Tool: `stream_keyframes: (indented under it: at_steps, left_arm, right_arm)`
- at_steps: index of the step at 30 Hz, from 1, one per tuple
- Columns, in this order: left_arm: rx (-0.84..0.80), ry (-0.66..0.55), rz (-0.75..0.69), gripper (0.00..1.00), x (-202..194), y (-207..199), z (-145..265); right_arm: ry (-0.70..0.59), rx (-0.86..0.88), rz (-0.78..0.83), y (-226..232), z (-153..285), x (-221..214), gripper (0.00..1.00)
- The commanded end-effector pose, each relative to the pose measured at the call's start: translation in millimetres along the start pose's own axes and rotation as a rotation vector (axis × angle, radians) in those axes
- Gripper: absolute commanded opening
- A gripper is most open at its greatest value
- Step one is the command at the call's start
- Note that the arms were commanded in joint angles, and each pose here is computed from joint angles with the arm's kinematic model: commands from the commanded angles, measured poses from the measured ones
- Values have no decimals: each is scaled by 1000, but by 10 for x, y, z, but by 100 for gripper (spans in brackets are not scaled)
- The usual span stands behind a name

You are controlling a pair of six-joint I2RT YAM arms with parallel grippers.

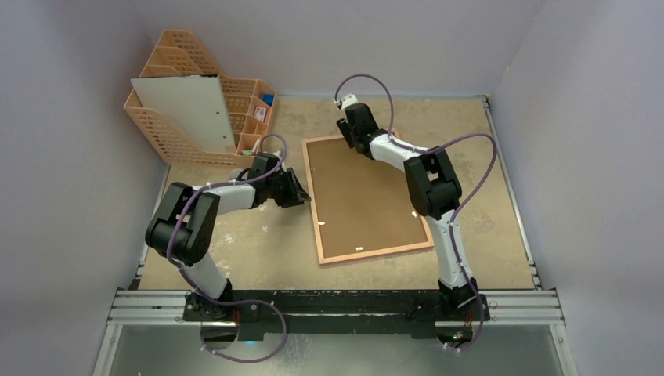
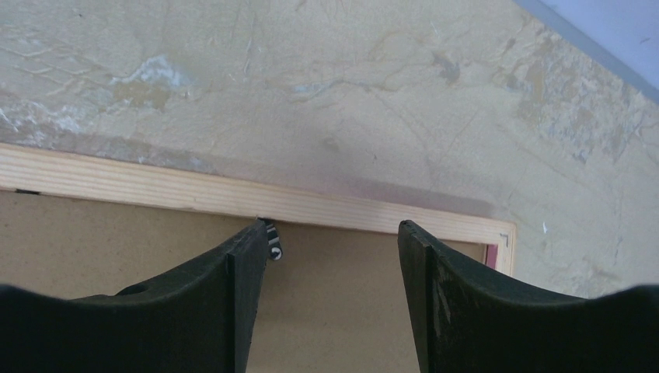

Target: Put the photo into the frame

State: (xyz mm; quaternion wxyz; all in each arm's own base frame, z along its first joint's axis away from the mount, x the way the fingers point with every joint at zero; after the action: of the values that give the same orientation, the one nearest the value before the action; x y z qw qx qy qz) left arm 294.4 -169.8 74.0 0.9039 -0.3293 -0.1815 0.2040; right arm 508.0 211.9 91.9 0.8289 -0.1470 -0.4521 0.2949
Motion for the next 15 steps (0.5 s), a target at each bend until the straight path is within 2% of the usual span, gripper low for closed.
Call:
stream_keyframes:
  at_steps: [1, 7, 10, 15]
  left_arm:
    - [162, 42, 7, 30, -138, 317, -39]
    - [166, 41, 4, 30, -144, 323, -26]
    - [167, 39, 4, 30, -143, 324, -22]
    - [123, 37, -9, 43, -129, 263, -22]
  right_arm:
    - [-56, 5, 19, -40, -55, 177, 66]
    - [-34, 25, 29, 4, -89, 125, 64]
    - [-63, 109, 17, 70, -2, 148, 63]
    - [-118, 153, -9, 60, 105, 262, 64]
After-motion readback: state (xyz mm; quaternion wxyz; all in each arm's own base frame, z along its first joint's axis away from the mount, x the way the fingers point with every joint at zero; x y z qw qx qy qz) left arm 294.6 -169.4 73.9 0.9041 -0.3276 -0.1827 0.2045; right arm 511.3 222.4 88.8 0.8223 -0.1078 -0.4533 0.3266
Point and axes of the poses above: each gripper's point midway between its finger pads, its own z axis back along the fingers, its own y axis along the line the jaws close on, x = y × z, the point moved 7 cm from there along z, back along the fingers, and after that the axes turned 11 degrees about z, right-handed, at the moved point
